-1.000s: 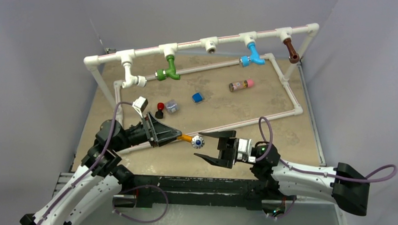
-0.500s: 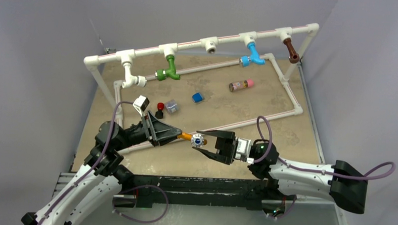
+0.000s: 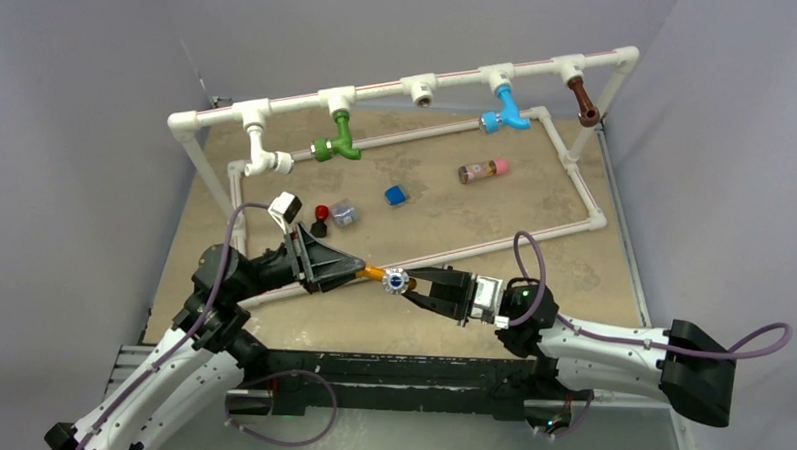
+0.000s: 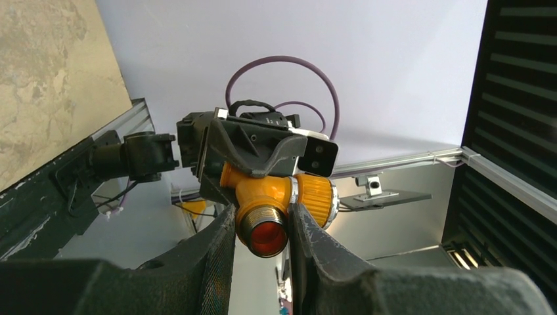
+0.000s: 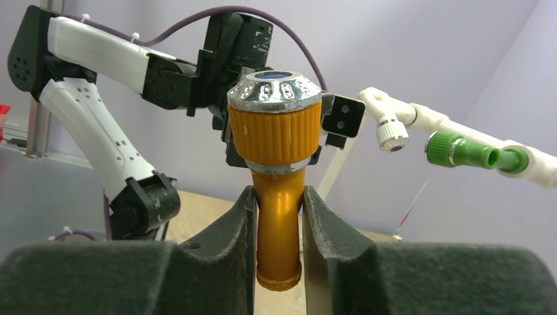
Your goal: Install the water faucets
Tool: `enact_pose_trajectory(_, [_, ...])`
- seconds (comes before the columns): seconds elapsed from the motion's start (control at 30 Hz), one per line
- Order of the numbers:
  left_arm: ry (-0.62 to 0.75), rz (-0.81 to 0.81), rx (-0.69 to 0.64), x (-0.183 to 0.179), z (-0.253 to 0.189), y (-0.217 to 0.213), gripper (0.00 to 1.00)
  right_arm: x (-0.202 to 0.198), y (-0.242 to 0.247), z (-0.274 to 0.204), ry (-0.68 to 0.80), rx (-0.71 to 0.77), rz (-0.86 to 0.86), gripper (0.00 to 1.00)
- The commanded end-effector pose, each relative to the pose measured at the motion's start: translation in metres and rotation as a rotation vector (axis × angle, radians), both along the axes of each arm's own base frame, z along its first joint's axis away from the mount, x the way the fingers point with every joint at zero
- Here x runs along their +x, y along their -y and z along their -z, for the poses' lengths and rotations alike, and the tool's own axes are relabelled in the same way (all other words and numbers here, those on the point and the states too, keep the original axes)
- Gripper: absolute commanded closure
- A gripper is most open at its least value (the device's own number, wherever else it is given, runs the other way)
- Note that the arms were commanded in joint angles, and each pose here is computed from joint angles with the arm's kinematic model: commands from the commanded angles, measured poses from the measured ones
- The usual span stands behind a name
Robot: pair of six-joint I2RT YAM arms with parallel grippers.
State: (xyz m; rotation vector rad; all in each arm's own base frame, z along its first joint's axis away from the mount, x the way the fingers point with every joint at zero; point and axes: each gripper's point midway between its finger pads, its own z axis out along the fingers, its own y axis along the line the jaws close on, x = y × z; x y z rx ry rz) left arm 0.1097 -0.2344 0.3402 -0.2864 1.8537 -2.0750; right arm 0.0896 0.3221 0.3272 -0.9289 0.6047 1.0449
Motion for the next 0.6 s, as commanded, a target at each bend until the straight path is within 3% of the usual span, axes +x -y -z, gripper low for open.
enact_pose_trajectory(0.0, [0.021, 0.016, -0.053, -0.005, -0.013, -0.002, 1.0, -0.006, 0.005, -0.033, 0.058, 0.09, -0.011, 0.86])
enact_pose_trajectory(0.03, [0.021, 0.017, -0.052, -0.005, -0.012, -0.002, 1.0, -0.006, 0.005, -0.034, 0.058, 0.089, -0.011, 0.98])
enact_pose_trajectory(0.17, [0.012, 0.024, -0.041, -0.004, -0.009, 0.0, 1.0, -0.006, 0.005, -0.032, 0.057, 0.084, -0.011, 1.0])
enact_pose_trajectory(0.23, [0.013, 0.025, -0.035, -0.004, -0.008, 0.0, 0.86, -0.007, 0.008, -0.033, 0.057, 0.09, -0.009, 1.0])
enact_pose_trajectory(0.37, [0.029, 0.008, -0.011, -0.004, -0.009, -0.001, 0.47, -0.007, 0.013, -0.035, 0.039, 0.092, -0.002, 1.0])
enact_pose_trajectory(0.57, [0.082, -0.029, 0.089, -0.001, -0.014, -0.003, 0.35, -0.005, 0.025, -0.043, -0.01, 0.089, 0.028, 1.0])
